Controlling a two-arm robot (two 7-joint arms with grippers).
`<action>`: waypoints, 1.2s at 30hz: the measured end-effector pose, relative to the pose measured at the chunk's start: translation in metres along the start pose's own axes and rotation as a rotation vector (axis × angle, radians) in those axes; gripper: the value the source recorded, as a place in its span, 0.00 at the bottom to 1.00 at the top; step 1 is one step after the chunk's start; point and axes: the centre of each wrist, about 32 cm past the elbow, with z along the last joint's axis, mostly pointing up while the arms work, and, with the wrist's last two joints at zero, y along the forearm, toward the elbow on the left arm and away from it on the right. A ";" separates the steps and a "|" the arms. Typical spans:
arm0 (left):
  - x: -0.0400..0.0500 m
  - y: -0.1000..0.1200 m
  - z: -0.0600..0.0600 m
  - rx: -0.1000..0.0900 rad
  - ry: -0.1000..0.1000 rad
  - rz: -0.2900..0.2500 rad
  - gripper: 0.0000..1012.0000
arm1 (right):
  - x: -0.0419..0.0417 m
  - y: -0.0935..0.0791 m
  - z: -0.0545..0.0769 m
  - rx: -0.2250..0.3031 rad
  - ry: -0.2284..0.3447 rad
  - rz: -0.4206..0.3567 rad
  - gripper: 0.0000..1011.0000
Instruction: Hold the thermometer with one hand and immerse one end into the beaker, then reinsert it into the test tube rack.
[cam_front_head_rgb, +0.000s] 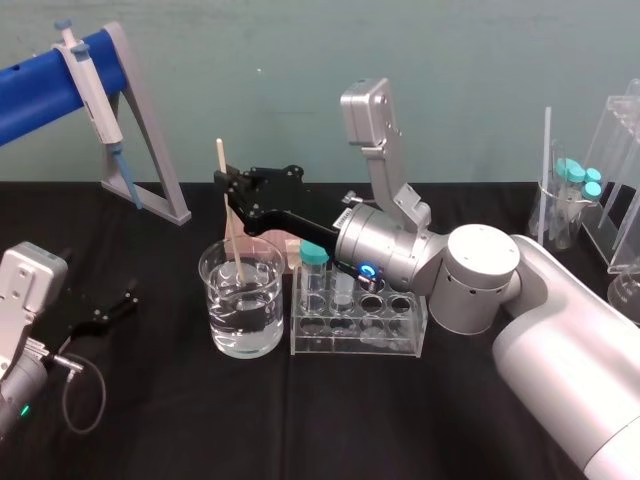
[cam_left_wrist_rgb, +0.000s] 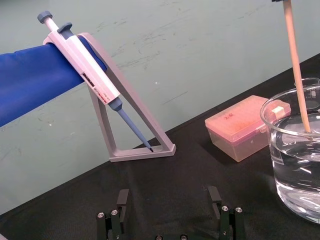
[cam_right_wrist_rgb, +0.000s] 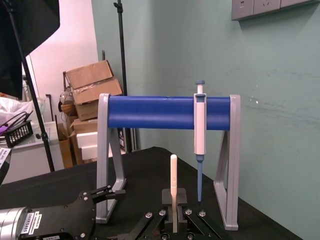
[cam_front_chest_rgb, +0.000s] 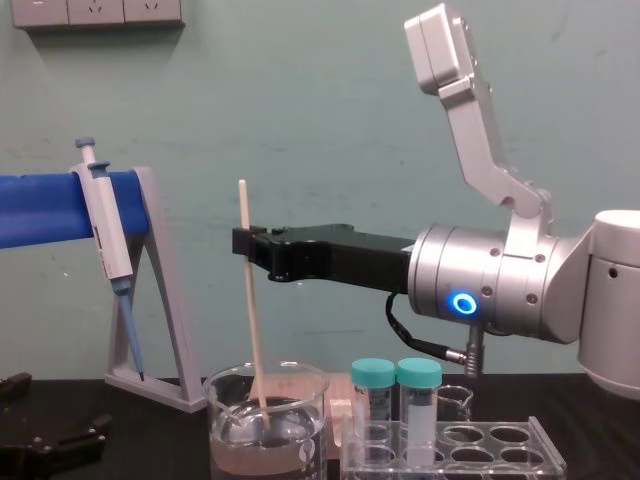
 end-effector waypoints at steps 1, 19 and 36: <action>0.0000 0.000 0.000 0.000 0.000 0.000 0.99 | -0.0001 0.000 0.000 -0.001 0.000 0.000 0.05; 0.0000 0.000 0.000 0.000 0.000 0.000 0.99 | 0.0000 0.000 -0.006 -0.009 -0.001 -0.006 0.05; 0.0000 0.000 0.000 0.000 0.000 0.000 0.99 | 0.0001 -0.001 -0.006 -0.010 -0.001 -0.005 0.05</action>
